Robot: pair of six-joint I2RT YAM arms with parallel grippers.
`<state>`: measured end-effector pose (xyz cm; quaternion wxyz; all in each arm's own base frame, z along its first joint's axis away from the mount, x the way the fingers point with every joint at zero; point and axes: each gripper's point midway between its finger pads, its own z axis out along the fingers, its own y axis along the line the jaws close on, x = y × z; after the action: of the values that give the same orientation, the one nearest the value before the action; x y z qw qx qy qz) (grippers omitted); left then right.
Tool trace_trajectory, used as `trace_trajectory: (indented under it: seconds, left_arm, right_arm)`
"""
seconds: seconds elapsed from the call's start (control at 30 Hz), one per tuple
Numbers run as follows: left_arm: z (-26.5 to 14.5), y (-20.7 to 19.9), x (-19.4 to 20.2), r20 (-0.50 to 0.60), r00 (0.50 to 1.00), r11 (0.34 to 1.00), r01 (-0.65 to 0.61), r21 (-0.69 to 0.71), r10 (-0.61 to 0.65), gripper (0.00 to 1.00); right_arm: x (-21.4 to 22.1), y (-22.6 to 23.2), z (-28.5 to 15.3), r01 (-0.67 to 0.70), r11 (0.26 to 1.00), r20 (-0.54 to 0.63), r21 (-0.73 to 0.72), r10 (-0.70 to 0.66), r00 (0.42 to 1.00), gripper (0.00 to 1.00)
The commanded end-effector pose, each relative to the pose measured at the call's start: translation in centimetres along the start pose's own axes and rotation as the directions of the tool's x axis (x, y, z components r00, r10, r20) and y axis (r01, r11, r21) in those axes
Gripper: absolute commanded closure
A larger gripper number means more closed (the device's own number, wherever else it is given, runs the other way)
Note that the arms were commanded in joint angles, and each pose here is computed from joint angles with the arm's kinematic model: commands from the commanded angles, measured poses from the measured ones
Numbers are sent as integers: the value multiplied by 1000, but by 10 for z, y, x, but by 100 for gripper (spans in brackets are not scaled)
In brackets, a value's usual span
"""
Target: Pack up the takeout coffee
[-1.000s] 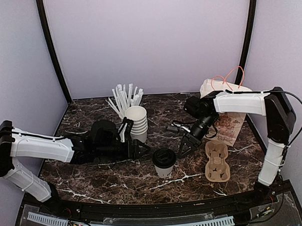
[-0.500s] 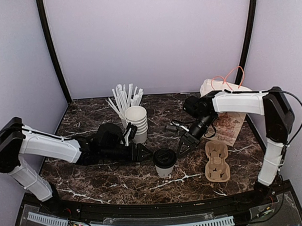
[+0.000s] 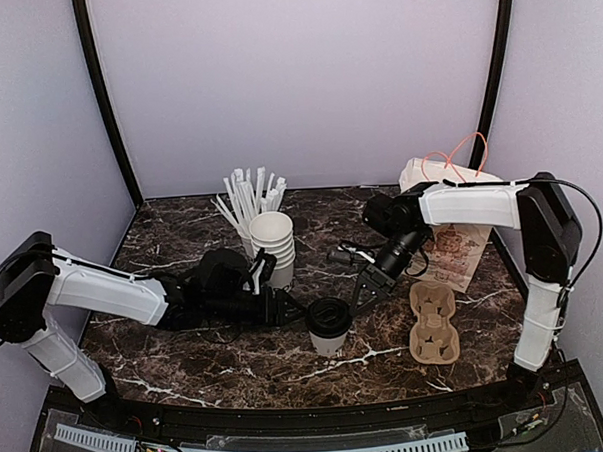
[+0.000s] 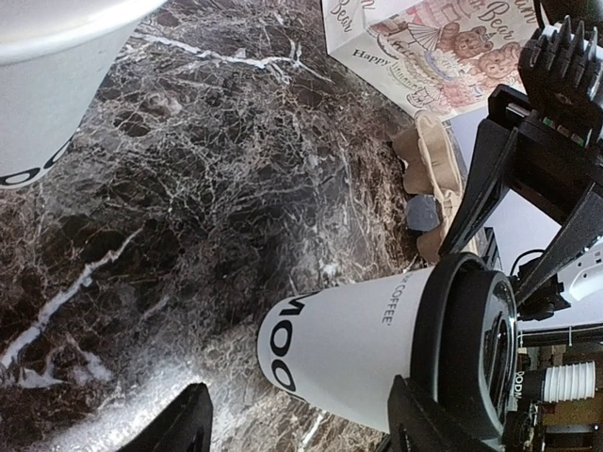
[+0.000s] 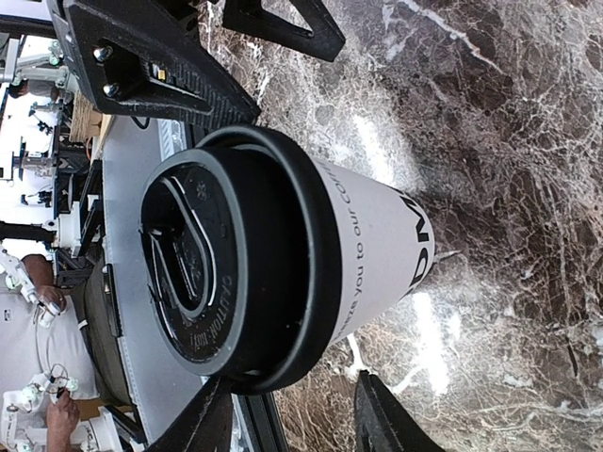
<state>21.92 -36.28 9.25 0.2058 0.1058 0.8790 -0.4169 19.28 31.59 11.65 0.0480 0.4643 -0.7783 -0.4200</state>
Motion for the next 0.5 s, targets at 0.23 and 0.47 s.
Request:
trace_trajectory:
  seconds: [0.23, 0.47]
  left_arm:
    - [-31, -19, -28, 134, 991, 1000, -24, 12, 22, 33]
    - [-20, -24, -21, 95, 995, 998, -28, 57, 23, 33]
  right_arm:
    - [-7, -4, 0, 11, 1000, 10, 13, -11, 1000, 54]
    - [-7, -5, 0, 12, 1000, 6, 21, -12, 1000, 54]
